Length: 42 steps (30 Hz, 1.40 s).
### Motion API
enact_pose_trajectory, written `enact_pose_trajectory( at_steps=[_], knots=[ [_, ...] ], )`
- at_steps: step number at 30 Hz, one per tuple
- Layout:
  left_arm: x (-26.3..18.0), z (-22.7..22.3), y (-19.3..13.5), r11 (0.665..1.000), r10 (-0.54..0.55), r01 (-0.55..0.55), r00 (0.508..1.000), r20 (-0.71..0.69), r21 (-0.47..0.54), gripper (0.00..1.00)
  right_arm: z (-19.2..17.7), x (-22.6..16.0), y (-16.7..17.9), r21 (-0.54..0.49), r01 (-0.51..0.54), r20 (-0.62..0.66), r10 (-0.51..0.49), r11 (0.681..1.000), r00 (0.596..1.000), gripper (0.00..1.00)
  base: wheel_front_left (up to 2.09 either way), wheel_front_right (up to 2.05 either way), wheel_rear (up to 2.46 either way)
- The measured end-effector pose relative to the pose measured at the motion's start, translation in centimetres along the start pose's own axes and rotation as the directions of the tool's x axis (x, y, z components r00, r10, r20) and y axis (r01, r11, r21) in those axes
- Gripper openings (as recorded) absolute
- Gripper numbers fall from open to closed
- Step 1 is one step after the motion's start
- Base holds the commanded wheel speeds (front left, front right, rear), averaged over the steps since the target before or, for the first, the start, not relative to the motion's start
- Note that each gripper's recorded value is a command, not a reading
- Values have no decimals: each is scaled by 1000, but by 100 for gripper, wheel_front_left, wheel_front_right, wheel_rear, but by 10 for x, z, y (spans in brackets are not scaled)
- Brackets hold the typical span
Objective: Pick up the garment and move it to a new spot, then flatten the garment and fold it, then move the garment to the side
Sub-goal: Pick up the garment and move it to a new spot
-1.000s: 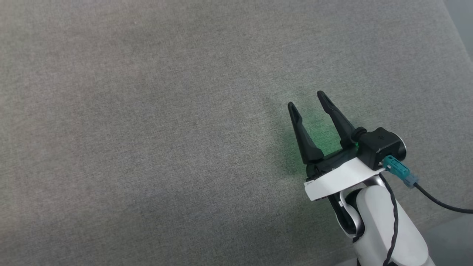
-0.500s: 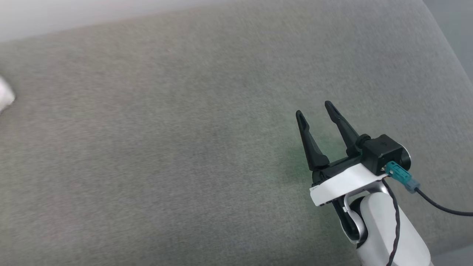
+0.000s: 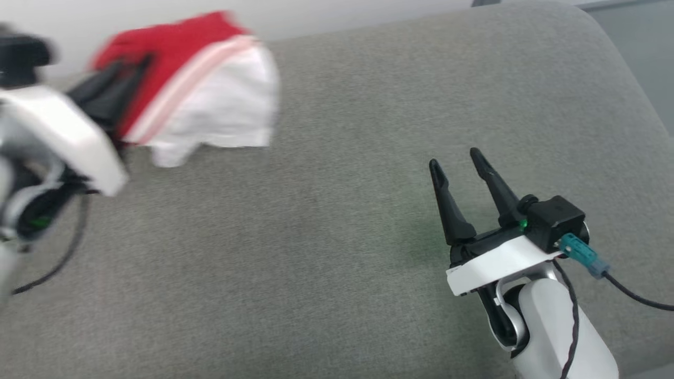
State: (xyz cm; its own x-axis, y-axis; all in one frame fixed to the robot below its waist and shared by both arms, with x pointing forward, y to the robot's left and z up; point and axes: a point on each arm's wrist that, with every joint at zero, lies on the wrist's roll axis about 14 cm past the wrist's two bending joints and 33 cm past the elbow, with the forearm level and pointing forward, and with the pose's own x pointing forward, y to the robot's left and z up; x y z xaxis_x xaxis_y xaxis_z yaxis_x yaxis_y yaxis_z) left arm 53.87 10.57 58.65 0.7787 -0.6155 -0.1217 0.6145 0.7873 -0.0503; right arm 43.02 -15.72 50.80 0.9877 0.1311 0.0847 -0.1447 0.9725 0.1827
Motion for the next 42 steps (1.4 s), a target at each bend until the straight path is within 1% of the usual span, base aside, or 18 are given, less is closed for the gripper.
enact_pose_trajectory(
  at_steps=[3,5,7,8,10,12,14,15,18,21,23,25,30,32,34,38,42],
  knots=[
    [23,9,-49,988,-151,151,988,18,12,0,2,-4,-11,6,35,5,-35,999,999,100,0,0,0],
    [36,14,-91,962,-271,271,962,38,-5,0,1,-7,-19,10,58,2,-58,998,998,100,0,0,0],
    [42,18,-127,925,-378,379,924,52,-7,0,2,-10,-25,7,78,2,-78,997,997,100,0,0,0],
    [43,16,-139,908,-417,418,908,44,-13,0,3,-12,-29,10,90,3,-90,996,996,100,0,0,0],
    [46,1,-147,893,-450,450,893,1,-26,0,4,-15,-36,10,111,5,-112,994,994,100,0,0,0],
    [46,-23,-140,894,-448,445,891,-74,-60,0,4,-18,-43,9,133,5,-133,991,991,100,0,0,0],
    [46,-47,-122,911,-412,406,899,-149,-72,0,5,-23,-49,12,155,6,-155,988,988,100,0,0,0],
    [44,-61,-113,919,-393,381,899,-194,-97,0,5,-25,-52,12,163,5,-163,987,987,100,0,0,0],
    [33,-103,-87,943,-333,318,884,-328,-101,0,2,-32,-56,17,182,-6,-182,983,983,100,0,0,0],
    [27,-122,-73,954,-299,280,873,-386,-107,0,2,-33,-58,21,188,-7,-188,982,982,100,0,0,0],
    [21,-144,-53,969,-242,235,857,-456,-72,0,1,-35,-59,27,197,-10,-196,980,980,100,0,0,0],
    [18,-159,-41,973,-205,230,836,-509,-15,0,0,-35,-61,29,200,-11,-200,979,980,100,0,0,0],
    [19,-184,-27,972,-159,229,796,-584,47,0,-1,-33,-64,33,208,-13,-207,978,978,100,0,0,0],
    [21,-194,-25,966,-148,245,777,-612,78,0,-3,-32,-65,34,210,-16,-210,977,978,100,0,0,0],
    [23,-201,-25,963,-148,256,762,-630,83,0,-4,-32,-66,37,215,-20,-214,976,977,100,0,0,0],
    [29,-211,-26,958,-152,274,748,-646,91,0,-6,-34,-72,33,231,-27,-231,972,973,100,0,0,0],
    [32,-212,-26,958,-155,273,752,-641,89,0,-6,-35,-76,29,242,-28,-242,970,970,100,0,0,0]
  ],
)
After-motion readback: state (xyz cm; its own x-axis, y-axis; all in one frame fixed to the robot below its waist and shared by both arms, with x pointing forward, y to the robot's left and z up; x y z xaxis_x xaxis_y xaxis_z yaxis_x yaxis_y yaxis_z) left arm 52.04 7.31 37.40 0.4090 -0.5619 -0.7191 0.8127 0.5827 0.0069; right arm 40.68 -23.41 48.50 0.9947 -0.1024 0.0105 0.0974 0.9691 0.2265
